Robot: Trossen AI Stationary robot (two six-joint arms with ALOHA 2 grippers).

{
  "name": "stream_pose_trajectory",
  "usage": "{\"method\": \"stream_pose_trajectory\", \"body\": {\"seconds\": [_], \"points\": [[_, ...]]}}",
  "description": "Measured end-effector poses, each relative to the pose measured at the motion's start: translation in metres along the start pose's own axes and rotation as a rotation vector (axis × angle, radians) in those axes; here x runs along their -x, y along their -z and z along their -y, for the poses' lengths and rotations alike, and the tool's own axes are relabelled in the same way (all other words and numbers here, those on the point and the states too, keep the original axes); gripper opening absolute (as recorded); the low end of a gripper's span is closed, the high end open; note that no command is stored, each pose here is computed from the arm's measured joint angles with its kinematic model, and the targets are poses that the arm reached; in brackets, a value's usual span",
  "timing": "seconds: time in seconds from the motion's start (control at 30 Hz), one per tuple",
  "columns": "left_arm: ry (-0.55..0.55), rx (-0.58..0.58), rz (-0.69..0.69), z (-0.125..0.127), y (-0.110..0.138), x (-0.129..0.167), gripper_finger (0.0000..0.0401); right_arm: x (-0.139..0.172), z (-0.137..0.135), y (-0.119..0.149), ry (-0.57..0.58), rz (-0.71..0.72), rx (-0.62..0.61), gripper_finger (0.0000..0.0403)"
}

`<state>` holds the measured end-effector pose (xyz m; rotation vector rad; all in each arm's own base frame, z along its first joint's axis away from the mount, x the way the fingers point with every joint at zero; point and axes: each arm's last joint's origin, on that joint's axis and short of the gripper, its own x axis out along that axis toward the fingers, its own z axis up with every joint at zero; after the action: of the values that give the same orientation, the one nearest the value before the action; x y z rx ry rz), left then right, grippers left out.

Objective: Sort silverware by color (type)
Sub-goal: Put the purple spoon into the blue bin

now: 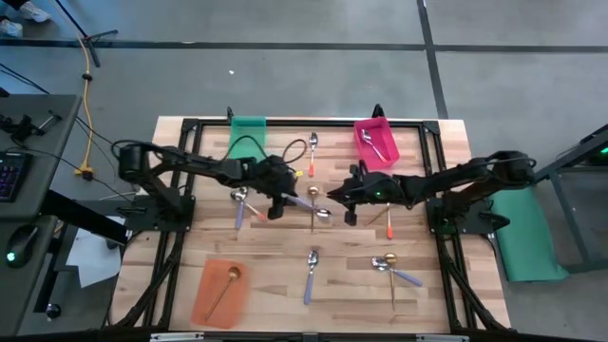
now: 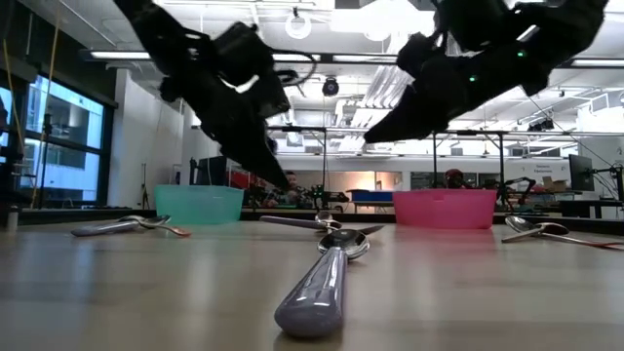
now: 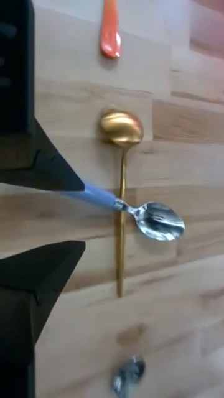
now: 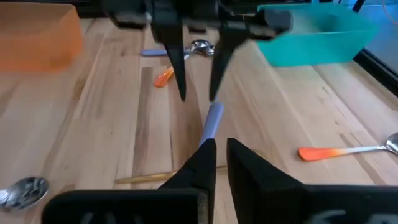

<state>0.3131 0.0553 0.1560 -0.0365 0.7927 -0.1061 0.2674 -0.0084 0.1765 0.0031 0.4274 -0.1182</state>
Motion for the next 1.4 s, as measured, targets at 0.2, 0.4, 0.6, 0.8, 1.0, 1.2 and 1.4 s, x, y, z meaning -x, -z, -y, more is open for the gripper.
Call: {"method": "stream_pose_trajectory", "body": {"seconds": [0.2,0.4,0.6,0.8,1.0,1.2,1.4], "points": [[-0.023,-0.066,-0.104,-0.008,-0.004,-0.023,0.0152,0.006,-0.001,-0.001,-0.004,0.022,0.001,0.0001],[-0.042,-0.102,-0.142,-0.012,-0.004,-0.036,0.0152,0.006,0.000,-0.001,0.006,0.018,0.010,0.0002],[-0.036,-0.114,-0.185,-0.013,0.004,-0.043,0.0149,0.006,0.000,-0.001,0.008,0.020,0.018,0.0002],[-0.062,-0.137,-0.210,-0.013,0.006,-0.043,0.0104,0.006,0.000,-0.001,0.017,0.023,0.015,0.0002],[-0.065,-0.146,-0.222,-0.012,0.005,-0.040,0.0056,0.006,0.004,0.000,0.119,0.015,0.017,0.0002],[-0.117,-0.107,-0.180,-0.009,-0.011,-0.008,0.0056,0.006,0.005,0.004,0.157,-0.033,0.074,0.0002],[-0.168,-0.004,-0.132,-0.001,-0.026,0.039,0.0056,0.006,0.005,0.007,0.155,-0.071,0.111,0.0002]]}}
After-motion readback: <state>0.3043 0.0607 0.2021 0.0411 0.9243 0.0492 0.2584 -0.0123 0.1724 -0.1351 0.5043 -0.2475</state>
